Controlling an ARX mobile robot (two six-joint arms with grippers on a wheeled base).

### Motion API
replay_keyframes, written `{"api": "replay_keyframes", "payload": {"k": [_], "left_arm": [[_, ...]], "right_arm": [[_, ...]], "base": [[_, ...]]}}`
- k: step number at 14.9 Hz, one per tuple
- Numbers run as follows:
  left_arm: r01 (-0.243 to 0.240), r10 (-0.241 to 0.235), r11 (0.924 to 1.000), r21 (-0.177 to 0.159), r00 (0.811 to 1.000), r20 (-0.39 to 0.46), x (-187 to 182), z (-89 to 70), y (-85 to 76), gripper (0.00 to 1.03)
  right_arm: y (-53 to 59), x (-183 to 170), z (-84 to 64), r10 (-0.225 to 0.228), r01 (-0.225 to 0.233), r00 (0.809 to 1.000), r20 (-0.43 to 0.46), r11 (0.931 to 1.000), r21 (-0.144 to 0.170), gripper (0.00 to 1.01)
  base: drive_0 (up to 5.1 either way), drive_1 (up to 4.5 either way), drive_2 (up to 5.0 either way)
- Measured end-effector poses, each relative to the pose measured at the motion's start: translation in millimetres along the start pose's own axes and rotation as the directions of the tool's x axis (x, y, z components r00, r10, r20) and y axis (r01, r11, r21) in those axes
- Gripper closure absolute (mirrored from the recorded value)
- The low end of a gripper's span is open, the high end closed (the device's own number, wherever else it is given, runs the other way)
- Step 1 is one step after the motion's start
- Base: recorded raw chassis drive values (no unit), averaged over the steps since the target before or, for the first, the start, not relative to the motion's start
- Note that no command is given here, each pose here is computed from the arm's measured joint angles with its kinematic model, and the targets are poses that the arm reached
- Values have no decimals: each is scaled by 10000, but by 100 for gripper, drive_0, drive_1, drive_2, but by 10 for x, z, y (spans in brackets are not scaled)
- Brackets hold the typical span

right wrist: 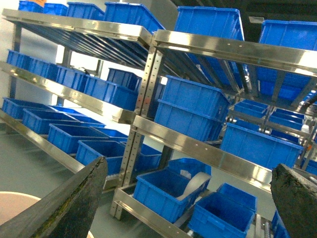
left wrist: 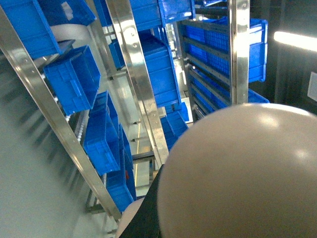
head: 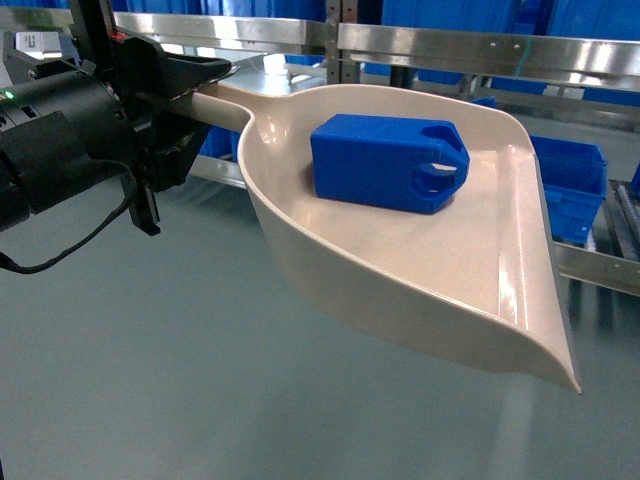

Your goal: Place part in tray to right shelf

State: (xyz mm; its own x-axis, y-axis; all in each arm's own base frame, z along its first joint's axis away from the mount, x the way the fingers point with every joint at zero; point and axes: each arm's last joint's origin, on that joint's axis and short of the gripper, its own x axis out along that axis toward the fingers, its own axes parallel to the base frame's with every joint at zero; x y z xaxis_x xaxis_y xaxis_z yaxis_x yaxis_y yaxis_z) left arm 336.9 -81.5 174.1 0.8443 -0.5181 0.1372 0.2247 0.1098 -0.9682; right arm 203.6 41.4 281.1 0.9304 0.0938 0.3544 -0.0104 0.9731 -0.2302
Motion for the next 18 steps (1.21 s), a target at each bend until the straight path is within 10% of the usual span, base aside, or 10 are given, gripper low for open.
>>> {"api": "replay_keyframes", "payload": {"k": [18], "left_arm": [[-2,2,10000,-3,10000,7,-1,2,0,89]], "right_arm": [[0,1,1,0,0,10000,0,10000,0,3]], "base": [[-158,-158,-158]]}}
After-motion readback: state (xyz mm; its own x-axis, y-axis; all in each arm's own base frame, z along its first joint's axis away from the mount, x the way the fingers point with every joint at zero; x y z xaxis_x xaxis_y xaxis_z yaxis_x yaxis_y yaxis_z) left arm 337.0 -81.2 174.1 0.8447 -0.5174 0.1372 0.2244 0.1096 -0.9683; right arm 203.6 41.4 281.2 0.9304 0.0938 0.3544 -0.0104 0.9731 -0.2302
